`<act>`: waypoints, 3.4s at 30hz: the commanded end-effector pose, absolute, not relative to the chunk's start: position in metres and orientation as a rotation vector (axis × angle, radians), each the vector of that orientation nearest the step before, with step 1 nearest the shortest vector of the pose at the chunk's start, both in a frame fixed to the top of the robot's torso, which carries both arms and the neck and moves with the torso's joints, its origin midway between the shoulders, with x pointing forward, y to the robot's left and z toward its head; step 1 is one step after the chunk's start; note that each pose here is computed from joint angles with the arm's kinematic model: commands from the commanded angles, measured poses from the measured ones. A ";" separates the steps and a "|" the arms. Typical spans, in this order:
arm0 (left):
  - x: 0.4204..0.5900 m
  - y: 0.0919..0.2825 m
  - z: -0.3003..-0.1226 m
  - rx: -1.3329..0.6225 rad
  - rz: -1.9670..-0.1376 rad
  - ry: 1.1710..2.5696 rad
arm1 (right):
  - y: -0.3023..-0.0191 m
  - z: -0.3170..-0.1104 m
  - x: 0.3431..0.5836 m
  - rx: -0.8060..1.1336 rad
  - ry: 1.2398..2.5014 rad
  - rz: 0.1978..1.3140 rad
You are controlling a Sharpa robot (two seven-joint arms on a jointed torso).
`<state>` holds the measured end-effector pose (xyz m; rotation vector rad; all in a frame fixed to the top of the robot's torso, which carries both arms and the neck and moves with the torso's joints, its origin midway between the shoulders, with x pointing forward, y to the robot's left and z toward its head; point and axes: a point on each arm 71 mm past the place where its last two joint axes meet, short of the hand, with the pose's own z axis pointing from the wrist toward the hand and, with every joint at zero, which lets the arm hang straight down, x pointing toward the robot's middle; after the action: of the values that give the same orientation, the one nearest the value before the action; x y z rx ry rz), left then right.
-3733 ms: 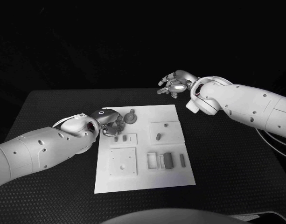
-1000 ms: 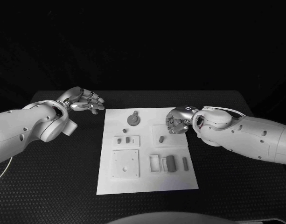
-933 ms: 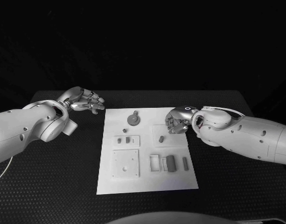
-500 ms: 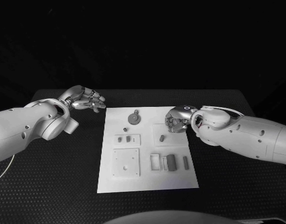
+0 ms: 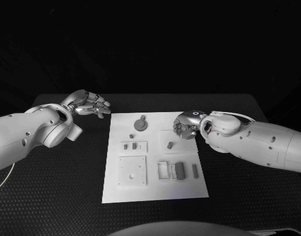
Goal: Assemble the parts on the task board
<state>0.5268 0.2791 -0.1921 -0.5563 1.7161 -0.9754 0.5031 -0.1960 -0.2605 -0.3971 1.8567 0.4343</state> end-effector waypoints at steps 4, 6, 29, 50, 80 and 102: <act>0.527 0.276 -0.192 -0.557 -0.995 1.727 | -0.193 -0.265 0.501 -0.430 1.867 0.432; 0.527 0.276 -0.192 -0.558 -0.994 1.728 | -0.192 -0.265 0.501 -0.430 1.866 0.433; 0.527 0.277 -0.192 -0.561 -0.991 1.731 | -0.190 -0.267 0.500 -0.433 1.834 0.417; 0.526 0.279 -0.193 -0.563 -0.986 1.736 | -0.187 -0.269 0.498 -0.466 1.801 0.391; 0.527 0.280 -0.193 -0.552 -0.975 1.742 | -0.183 -0.265 0.496 -0.477 1.746 0.395; 0.529 0.282 -0.193 -0.554 -0.969 1.740 | -0.187 -0.258 0.495 -0.444 1.679 0.392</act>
<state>0.5289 0.2846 -0.1941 -0.5670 1.7342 -0.9545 0.4947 -0.1881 -0.2612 -0.4425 1.7167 0.3900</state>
